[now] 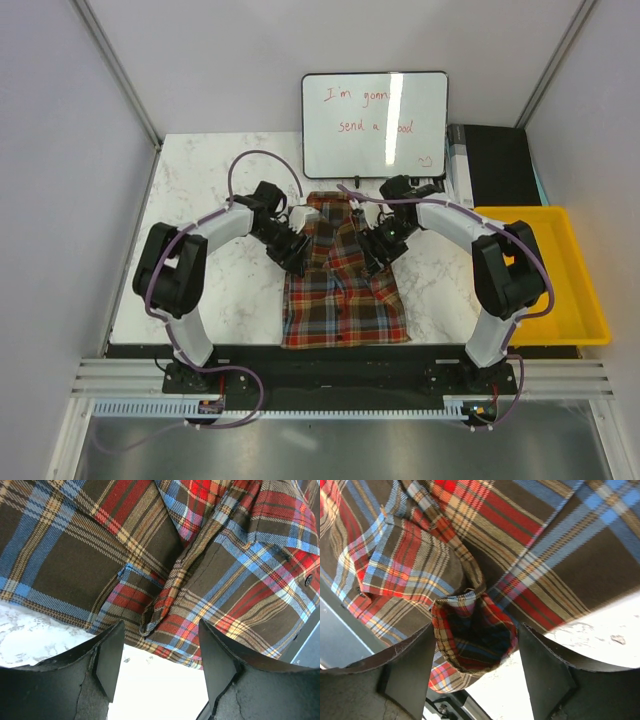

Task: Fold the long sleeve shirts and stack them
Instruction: Fold the shirt

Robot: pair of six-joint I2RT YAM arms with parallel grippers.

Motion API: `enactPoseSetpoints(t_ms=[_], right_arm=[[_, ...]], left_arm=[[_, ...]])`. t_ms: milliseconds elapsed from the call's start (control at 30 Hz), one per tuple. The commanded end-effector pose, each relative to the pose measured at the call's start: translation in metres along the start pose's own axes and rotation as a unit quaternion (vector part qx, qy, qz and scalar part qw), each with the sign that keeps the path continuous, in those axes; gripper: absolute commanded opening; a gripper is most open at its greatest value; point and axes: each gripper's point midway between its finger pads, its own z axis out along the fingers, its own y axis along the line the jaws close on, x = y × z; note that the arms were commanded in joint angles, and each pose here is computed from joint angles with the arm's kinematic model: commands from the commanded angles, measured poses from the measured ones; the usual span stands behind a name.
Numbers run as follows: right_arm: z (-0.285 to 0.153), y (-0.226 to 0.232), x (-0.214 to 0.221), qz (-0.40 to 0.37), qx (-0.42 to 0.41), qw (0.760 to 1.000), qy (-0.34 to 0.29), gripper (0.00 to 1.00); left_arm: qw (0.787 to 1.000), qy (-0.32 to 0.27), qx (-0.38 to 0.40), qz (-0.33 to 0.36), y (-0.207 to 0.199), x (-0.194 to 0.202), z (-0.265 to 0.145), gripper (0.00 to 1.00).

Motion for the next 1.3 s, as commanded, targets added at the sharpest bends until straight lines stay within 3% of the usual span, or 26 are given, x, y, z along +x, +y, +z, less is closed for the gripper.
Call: enactPoseSetpoints(t_ms=[0, 133, 300, 400, 500, 600, 700, 867, 933, 1000, 1133, 1267], right_arm=[[0.0, 0.008, -0.012, -0.014, -0.03, 0.999, 0.0, 0.73], [-0.007, 0.025, -0.01, -0.014, -0.069, 0.998, 0.002, 0.86], [-0.021, 0.024, -0.007, 0.005, -0.046, 0.999, 0.006, 0.92], [-0.019, 0.009, 0.006, 0.039, 0.019, 0.999, 0.023, 0.83], [-0.018, -0.002, 0.01, 0.018, 0.065, 0.997, 0.026, 0.79], [-0.009, 0.0, 0.004, 0.017, 0.043, 0.998, 0.031, 0.73], [-0.002, -0.004, -0.007, 0.001, 0.037, 0.999, 0.028, 0.66], [0.001, 0.001, -0.014, -0.04, 0.002, 0.999, 0.024, 0.37], [-0.004, 0.008, -0.016, -0.074, -0.015, 0.997, 0.011, 0.21], [-0.007, 0.008, -0.01, -0.088, -0.014, 0.996, 0.011, 0.12], [-0.022, 0.025, -0.009, -0.134, -0.072, 0.988, -0.022, 0.0], [-0.018, 0.01, -0.013, -0.154, -0.079, 0.984, -0.03, 0.0]], left_arm=[[1.0, -0.005, 0.013, -0.01, -0.004, -0.007, 0.002, 0.67], [1.0, 0.0, 0.019, -0.017, -0.007, 0.0, 0.003, 0.66], [1.0, 0.0, 0.01, -0.014, -0.008, 0.002, 0.0, 0.65], [1.0, 0.002, 0.006, -0.014, -0.006, 0.003, 0.0, 0.63], [1.0, 0.003, 0.01, -0.015, -0.008, 0.004, 0.001, 0.62], [1.0, 0.006, 0.022, -0.016, -0.01, 0.005, 0.004, 0.59], [1.0, 0.005, 0.028, -0.013, -0.012, 0.004, 0.004, 0.47], [0.999, -0.001, 0.047, -0.005, -0.023, 0.002, -0.002, 0.29], [0.998, -0.01, 0.055, 0.01, -0.03, -0.001, -0.011, 0.18], [0.998, -0.018, 0.052, 0.025, -0.034, -0.001, -0.018, 0.07], [0.997, -0.044, 0.04, 0.054, -0.042, -0.004, -0.038, 0.02], [0.996, -0.054, 0.024, 0.067, -0.036, -0.009, -0.042, 0.02]])
